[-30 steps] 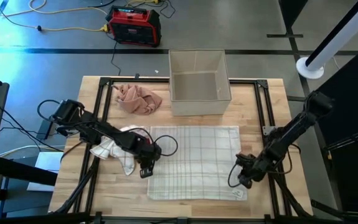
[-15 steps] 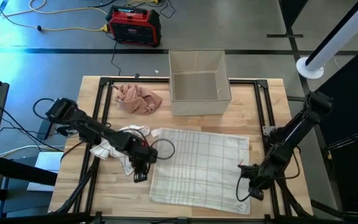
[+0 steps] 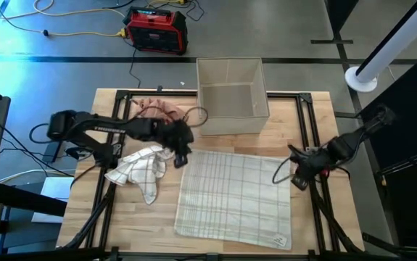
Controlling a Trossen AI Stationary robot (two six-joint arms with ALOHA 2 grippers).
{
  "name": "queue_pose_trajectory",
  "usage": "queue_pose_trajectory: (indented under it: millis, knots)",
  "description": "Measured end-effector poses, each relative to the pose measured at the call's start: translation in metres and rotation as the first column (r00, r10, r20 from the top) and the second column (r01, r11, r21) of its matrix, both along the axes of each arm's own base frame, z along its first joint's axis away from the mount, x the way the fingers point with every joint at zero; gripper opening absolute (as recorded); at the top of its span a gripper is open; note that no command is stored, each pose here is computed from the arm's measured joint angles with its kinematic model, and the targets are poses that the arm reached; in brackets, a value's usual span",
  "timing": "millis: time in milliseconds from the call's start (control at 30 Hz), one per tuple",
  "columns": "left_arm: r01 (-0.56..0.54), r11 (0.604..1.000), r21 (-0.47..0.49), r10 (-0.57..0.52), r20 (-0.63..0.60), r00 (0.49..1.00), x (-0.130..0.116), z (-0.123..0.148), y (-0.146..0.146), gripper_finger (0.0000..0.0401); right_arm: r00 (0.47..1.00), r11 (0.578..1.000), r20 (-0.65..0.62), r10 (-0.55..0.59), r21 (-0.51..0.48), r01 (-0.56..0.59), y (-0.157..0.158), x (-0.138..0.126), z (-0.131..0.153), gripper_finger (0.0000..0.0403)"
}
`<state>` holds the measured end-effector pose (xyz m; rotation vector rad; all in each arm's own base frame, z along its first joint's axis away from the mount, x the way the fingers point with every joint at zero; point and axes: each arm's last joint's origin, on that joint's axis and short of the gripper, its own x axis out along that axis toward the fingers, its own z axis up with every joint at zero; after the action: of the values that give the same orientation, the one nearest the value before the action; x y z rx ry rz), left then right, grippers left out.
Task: Fold towel
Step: Fold the white striped towel
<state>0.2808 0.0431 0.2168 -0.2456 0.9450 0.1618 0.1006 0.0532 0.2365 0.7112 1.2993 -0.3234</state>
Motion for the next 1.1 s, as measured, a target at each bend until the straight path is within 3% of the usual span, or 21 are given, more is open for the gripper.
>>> queue_pose_trajectory:
  millis: [200,467,667,967,1100]
  knots:
    - [0.009,1.000,0.024,-0.007,-0.085,0.996,-0.004,-0.011,0.015,0.0043,0.996,1.000,-0.087,0.008,-0.025,-0.010,-0.013,0.017,-0.009,0.0092]
    - [0.120,0.993,0.021,-0.115,-0.171,0.979,0.003,-0.033,0.016,0.0115,0.938,0.985,-0.315,0.143,-0.046,-0.166,-0.039,0.046,-0.037,0.0180]
    - [0.143,0.989,0.028,-0.135,-0.191,0.972,0.005,-0.040,0.017,0.0145,0.879,0.982,-0.444,0.171,0.000,-0.191,-0.066,0.063,-0.062,0.0194]
    - [0.146,0.989,0.020,-0.140,-0.195,0.971,0.004,-0.040,0.016,0.0159,0.874,0.977,-0.443,0.203,0.031,-0.211,-0.094,0.083,-0.093,0.0204]
    - [0.144,0.989,0.018,-0.137,-0.216,0.967,0.002,-0.041,0.016,0.0159,0.844,0.971,-0.492,0.214,0.015,-0.238,-0.097,0.084,-0.102,0.0194]
